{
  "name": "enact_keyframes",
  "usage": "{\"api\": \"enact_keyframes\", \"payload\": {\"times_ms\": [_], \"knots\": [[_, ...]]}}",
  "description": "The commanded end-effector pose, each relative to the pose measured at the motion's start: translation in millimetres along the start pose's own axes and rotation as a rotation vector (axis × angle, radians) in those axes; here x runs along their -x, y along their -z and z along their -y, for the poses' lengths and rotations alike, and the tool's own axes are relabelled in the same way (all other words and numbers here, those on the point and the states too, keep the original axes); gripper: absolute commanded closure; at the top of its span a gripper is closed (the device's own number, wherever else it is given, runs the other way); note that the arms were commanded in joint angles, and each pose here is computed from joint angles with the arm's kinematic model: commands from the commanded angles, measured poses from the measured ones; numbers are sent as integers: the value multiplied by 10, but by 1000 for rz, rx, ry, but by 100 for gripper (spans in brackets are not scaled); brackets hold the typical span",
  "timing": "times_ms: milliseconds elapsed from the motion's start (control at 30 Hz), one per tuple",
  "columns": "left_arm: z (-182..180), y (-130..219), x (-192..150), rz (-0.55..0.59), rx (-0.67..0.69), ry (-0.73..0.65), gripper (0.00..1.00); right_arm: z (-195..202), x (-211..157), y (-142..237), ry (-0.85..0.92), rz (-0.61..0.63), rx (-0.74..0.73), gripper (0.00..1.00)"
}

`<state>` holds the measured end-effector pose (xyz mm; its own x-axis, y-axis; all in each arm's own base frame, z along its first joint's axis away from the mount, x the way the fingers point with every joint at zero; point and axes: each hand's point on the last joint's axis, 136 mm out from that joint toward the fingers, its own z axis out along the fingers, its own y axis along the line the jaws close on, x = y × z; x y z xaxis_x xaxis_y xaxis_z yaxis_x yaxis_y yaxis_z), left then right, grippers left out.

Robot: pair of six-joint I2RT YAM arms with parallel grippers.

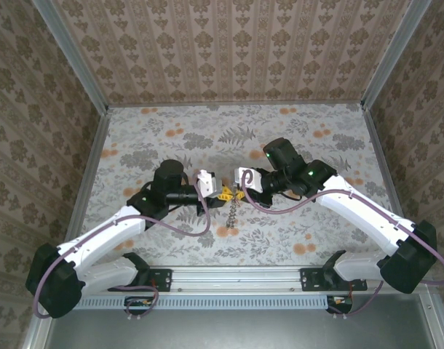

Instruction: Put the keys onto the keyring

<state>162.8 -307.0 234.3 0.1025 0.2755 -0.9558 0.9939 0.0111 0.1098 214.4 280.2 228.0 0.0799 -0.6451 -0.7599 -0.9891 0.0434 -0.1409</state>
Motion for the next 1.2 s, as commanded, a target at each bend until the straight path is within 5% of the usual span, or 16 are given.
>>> {"api": "enact_keyframes", "payload": {"times_ms": [0,267,667,1167], "knots": [[66,0,154,30,-48,-42,100,17,211,80,43,65,-9,100],[88,49,388,180,-44,-63,100,9,159,199,-31,173,-11,77],[133,56,480,244,-78,-61,100,-45,122,277,-56,199,-1,83],[95,23,438,239,-64,-56,100,-133,194,384,-34,245,15,76]]}}
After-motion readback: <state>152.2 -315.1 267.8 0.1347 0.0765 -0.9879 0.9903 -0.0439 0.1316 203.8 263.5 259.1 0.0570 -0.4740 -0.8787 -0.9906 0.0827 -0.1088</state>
